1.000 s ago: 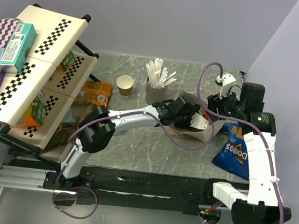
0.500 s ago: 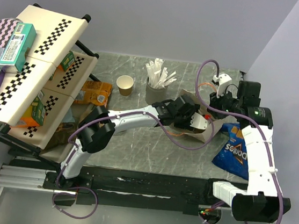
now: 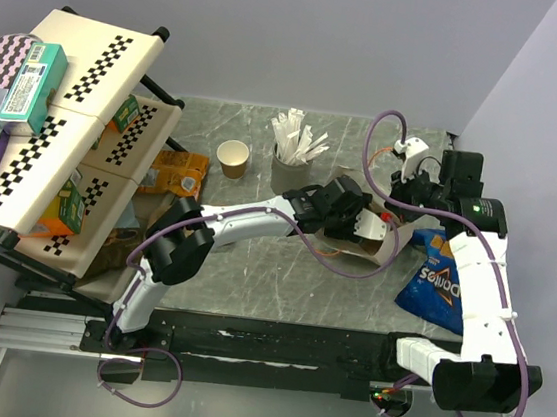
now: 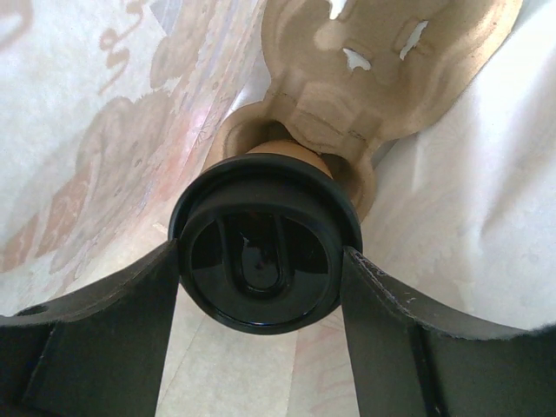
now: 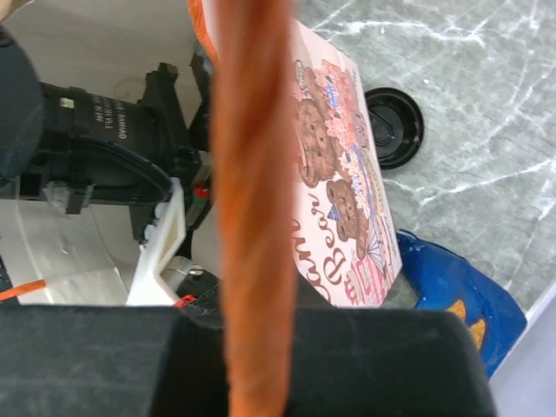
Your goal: Pack the takeout coffee
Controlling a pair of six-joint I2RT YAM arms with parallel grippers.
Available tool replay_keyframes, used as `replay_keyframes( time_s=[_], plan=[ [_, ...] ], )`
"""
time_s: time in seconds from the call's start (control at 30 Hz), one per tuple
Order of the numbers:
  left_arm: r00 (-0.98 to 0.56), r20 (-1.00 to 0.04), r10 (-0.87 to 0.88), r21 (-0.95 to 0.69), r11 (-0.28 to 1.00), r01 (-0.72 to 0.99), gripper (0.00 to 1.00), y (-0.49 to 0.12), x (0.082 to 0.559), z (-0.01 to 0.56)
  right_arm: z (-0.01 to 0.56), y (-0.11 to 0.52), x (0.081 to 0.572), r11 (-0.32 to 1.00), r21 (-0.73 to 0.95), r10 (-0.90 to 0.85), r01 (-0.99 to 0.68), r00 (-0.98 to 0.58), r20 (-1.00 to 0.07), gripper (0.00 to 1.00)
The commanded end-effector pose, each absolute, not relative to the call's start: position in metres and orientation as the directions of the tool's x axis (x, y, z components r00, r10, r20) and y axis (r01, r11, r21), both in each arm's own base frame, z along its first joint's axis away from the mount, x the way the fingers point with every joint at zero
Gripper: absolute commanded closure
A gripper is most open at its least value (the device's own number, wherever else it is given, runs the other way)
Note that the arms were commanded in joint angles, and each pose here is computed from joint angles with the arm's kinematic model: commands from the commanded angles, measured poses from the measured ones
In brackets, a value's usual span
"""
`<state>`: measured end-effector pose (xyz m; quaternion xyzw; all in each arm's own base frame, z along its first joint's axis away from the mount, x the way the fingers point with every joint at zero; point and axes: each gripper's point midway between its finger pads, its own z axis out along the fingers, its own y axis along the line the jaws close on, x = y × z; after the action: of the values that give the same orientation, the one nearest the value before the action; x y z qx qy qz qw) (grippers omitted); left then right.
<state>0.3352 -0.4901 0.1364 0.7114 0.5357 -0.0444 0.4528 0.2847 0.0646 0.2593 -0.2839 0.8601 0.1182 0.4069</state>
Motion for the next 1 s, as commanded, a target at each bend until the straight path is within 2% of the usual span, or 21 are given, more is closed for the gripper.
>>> replay_keyframes(
  time_s=[0.0, 0.33, 0.67, 0.97],
  plan=[
    [0.335, -0.525, 0.782, 0.500, -0.034, 0.865, 0.99, -0.469, 0.317, 0.104, 0.287, 0.083, 0.278, 0.783, -0.010, -0.367, -0.622, -0.449, -0.815, 1.00],
    [0.289, -0.525, 0.801, 0.490, 0.007, 0.871, 0.99, -0.442, 0.306, 0.118, 0.298, 0.117, 0.254, 0.709, 0.052, -0.369, -0.704, -0.433, -0.822, 1.00],
    [0.194, -0.564, 0.802, 0.408, 0.066, 0.911, 0.99, -0.412, 0.277, 0.143, 0.322, 0.158, 0.227, 0.598, 0.133, -0.359, -0.791, -0.412, -0.837, 1.00],
    [0.221, -0.523, 0.823, 0.356, -0.025, 0.934, 0.99, -0.411, 0.242, 0.119, 0.309, 0.158, 0.223, 0.623, 0.169, -0.347, -0.764, -0.464, -0.815, 1.00]
  ],
)
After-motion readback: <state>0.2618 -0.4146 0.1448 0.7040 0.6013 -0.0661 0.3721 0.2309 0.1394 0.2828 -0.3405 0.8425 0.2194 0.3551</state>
